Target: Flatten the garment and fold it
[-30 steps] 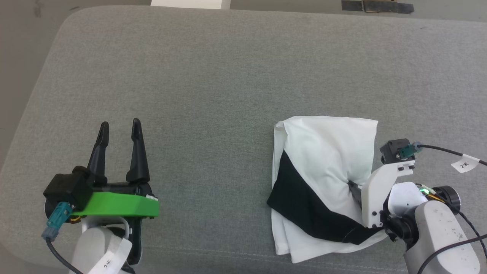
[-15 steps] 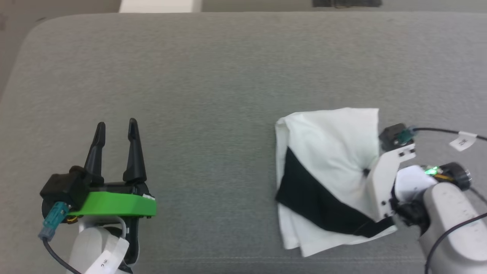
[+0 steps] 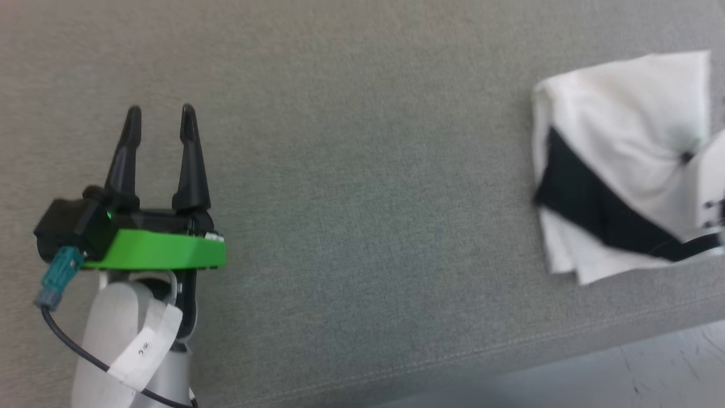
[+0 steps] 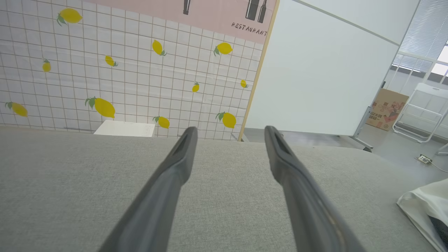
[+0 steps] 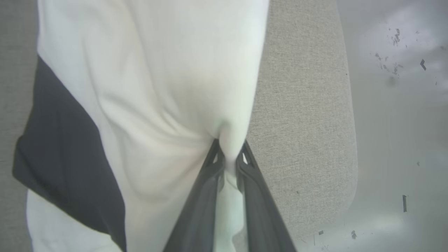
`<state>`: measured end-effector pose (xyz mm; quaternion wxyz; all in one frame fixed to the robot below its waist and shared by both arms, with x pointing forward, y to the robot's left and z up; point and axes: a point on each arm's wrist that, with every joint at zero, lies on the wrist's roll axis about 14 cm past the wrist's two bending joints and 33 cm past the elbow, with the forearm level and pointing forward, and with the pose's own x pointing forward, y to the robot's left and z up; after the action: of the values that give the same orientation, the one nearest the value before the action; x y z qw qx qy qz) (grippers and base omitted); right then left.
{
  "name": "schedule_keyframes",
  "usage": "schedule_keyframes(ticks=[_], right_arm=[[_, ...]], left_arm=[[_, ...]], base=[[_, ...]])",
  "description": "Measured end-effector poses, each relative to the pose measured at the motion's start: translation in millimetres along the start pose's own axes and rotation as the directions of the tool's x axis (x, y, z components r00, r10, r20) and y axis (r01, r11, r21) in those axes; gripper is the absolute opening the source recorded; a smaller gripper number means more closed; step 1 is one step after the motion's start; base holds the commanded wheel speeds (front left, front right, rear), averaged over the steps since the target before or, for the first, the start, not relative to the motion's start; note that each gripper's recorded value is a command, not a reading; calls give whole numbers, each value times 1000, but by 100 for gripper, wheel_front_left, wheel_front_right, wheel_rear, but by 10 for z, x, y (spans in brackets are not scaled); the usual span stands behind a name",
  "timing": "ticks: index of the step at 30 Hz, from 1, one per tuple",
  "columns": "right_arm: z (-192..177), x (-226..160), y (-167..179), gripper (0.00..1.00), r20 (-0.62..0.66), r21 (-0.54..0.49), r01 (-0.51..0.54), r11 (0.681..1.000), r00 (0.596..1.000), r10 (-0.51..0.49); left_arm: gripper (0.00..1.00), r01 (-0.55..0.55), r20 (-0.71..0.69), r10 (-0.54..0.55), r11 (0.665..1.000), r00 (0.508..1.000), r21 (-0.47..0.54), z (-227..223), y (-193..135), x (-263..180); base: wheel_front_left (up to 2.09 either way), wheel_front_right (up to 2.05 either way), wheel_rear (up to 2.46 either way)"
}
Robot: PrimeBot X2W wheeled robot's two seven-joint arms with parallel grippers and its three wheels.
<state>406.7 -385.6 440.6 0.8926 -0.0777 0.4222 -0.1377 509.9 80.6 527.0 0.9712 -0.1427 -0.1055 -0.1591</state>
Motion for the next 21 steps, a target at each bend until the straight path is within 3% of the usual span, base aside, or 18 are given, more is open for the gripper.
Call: schedule_keyframes(ticks=[4,9,15,16,17,21], right_arm=[[-2,106,-451,0,-39,7,119,993,992,-119],[-43,280,-894,0,-111,-18,260,966,959,-260],[1,508,-1189,0,-145,-19,378,926,915,-377],[15,543,-1222,13,-142,-33,398,917,906,-398],[22,568,-1242,100,-141,-44,411,911,900,-412],[167,641,-1297,100,-82,-33,450,892,889,-451]], left_arm=[[100,34,-26,-34,999,999,12,-203,-5,141],[100,16,-96,-13,999,995,33,-539,222,155],[100,-12,-162,20,999,987,49,-868,452,83],[100,-19,-174,28,999,984,50,-921,487,60],[100,-24,-183,33,998,983,51,-954,512,40],[100,-45,-201,58,997,978,67,-994,612,-35]], base=[[0,0,0],[0,0,0],[0,0,0],[0,0,0],[0,0,0],[0,0,0]])
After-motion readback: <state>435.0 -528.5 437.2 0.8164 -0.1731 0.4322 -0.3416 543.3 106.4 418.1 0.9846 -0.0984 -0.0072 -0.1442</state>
